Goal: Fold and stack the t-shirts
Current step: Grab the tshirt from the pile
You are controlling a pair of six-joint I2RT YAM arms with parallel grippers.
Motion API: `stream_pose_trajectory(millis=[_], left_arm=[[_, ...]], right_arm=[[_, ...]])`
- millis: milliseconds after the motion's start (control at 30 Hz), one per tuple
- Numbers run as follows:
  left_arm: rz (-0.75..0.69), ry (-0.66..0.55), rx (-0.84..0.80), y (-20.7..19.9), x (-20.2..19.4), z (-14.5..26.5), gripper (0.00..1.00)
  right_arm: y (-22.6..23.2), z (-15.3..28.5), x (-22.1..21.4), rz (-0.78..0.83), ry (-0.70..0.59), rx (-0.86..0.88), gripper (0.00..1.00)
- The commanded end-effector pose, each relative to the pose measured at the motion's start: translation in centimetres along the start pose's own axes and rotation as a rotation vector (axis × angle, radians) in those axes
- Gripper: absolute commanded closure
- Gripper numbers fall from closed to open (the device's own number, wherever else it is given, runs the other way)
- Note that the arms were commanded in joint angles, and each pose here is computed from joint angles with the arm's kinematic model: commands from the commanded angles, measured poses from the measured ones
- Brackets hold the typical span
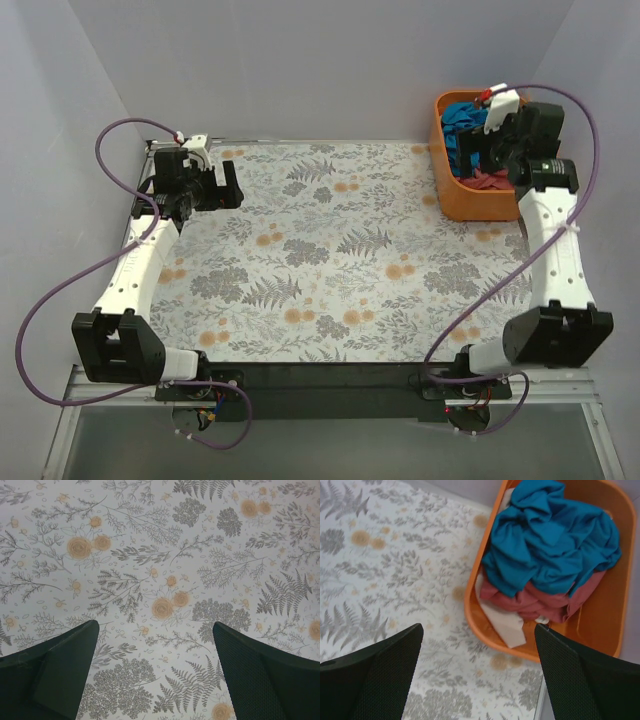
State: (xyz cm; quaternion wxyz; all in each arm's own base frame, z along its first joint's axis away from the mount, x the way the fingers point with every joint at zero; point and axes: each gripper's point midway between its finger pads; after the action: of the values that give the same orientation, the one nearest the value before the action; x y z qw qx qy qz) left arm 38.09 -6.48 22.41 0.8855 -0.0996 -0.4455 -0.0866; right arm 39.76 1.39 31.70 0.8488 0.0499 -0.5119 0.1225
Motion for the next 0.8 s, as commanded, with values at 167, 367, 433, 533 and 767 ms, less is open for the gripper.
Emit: stream_pose_trajectory(millis=[167, 367, 433, 533, 767], left_arm=[[-0.008, -0.092, 0.03, 0.3, 3.0, 0.5, 0.02], [0.002, -0.018, 0.041, 0.8, 0.7, -0.9, 0.02], [0.005, 0.01, 0.045, 1.0, 0.2, -1.2, 0.02], [0.005, 0.051, 0.05, 1.2, -0.6, -2.1, 0.02], [0.001, 0.096, 0.071, 1.9, -1.3, -3.0, 0.02]], right_arm=[[-6.6, -8.9, 4.2, -0.086, -0.028, -0.005, 0.02], [-9.1, -15.0, 4.6, -0.084, -0.027, 0.002, 0.02], [-10.0, -17.0, 3.9, -0.072, -0.021, -0.009, 0.02], [-10.7, -19.3, 2.3, -0.058, 0.0, -0.018, 0.02], [-12.3, -22.5, -1.5, -0.051, 0.065, -0.07, 0.05]])
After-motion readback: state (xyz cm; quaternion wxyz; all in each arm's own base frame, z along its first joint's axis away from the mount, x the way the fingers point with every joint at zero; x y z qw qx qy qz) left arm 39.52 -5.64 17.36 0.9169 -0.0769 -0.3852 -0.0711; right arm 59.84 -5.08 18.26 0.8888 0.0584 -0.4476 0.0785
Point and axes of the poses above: each gripper's point midway between its finger pads, its own z axis back along the fingers, its own y axis along the line the jaws close on, x = y × z, and after that the axes turned 9 degrees about -z, right-handed
